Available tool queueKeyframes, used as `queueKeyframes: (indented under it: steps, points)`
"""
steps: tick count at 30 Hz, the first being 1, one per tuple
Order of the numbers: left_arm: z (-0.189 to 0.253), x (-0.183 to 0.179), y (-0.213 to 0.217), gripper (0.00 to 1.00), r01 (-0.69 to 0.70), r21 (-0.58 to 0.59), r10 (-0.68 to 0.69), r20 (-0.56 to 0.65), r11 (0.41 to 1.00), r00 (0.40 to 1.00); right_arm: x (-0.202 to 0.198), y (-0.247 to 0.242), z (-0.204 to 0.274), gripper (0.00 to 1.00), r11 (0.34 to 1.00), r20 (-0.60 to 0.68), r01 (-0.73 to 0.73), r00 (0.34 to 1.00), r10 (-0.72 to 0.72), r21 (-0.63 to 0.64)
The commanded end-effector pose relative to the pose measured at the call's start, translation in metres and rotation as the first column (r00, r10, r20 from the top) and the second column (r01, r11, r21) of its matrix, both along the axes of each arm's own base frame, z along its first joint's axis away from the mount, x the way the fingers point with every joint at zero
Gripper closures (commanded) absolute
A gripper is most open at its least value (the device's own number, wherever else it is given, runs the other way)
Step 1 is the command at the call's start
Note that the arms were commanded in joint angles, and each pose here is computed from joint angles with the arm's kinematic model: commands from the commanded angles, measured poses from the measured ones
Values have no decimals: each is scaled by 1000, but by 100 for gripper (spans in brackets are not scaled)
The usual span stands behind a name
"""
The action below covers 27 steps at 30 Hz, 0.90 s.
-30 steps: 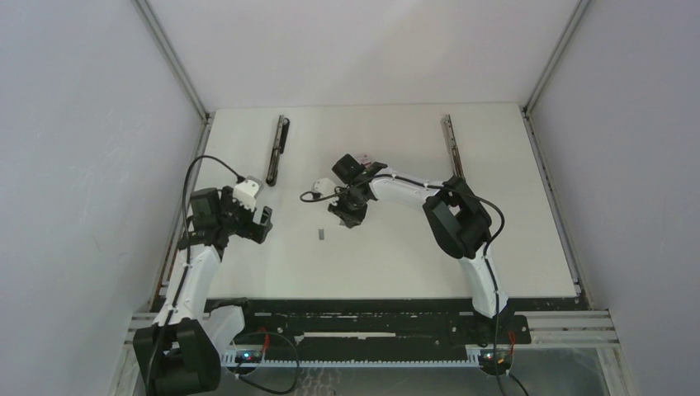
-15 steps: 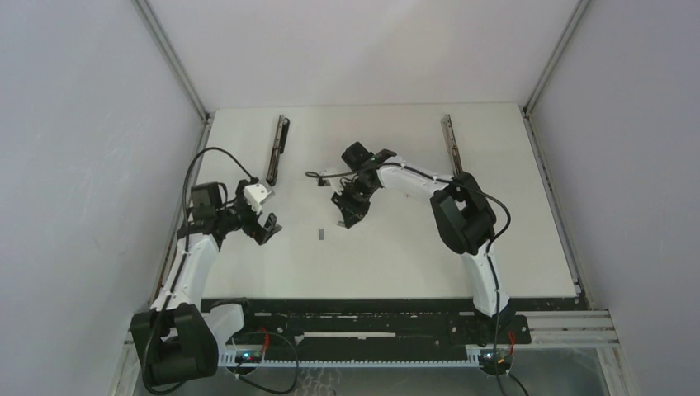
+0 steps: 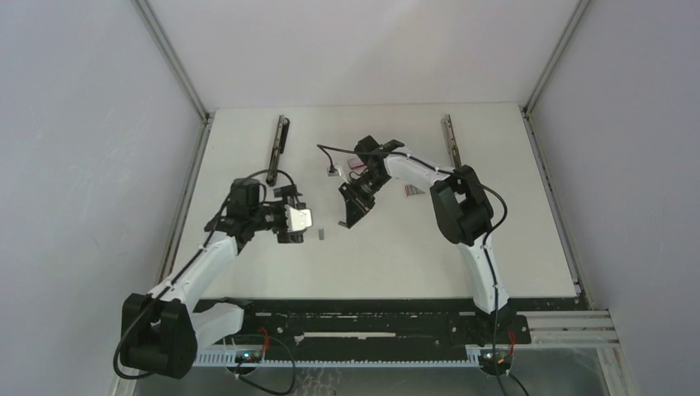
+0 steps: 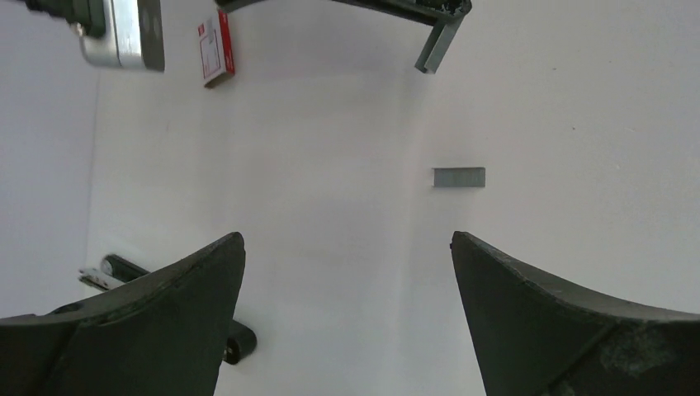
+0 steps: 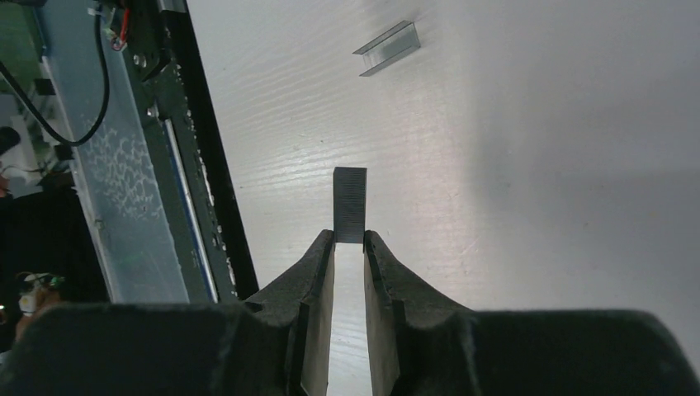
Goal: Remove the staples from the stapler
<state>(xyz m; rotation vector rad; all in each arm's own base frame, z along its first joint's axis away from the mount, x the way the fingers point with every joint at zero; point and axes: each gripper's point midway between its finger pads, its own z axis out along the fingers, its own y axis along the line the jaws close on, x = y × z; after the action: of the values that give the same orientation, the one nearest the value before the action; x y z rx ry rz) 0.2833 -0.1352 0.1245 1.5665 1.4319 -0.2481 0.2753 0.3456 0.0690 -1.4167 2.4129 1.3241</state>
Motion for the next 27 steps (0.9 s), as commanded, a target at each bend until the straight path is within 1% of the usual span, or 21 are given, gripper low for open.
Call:
queueKeyframes:
  steps: [1,5,11,19,27]
  points:
    - [5,17,-17,1,51,91,-65,164,995,984,-2,7,21,82,997,-62,8,998,-3,75]
    - [0,14,-37,4,128,138,-151,169,982,974,-2,7,23,82,996,-87,17,996,-10,88]
    - [-17,11,-59,14,196,225,-230,137,954,964,-2,7,26,82,994,-104,23,994,-13,104]
    - [-22,10,-86,25,217,237,-255,144,947,956,-1,7,27,82,993,-121,30,993,-16,112]
    - [-27,6,-102,39,230,253,-271,140,940,953,-2,6,26,82,993,-127,29,992,-14,115]
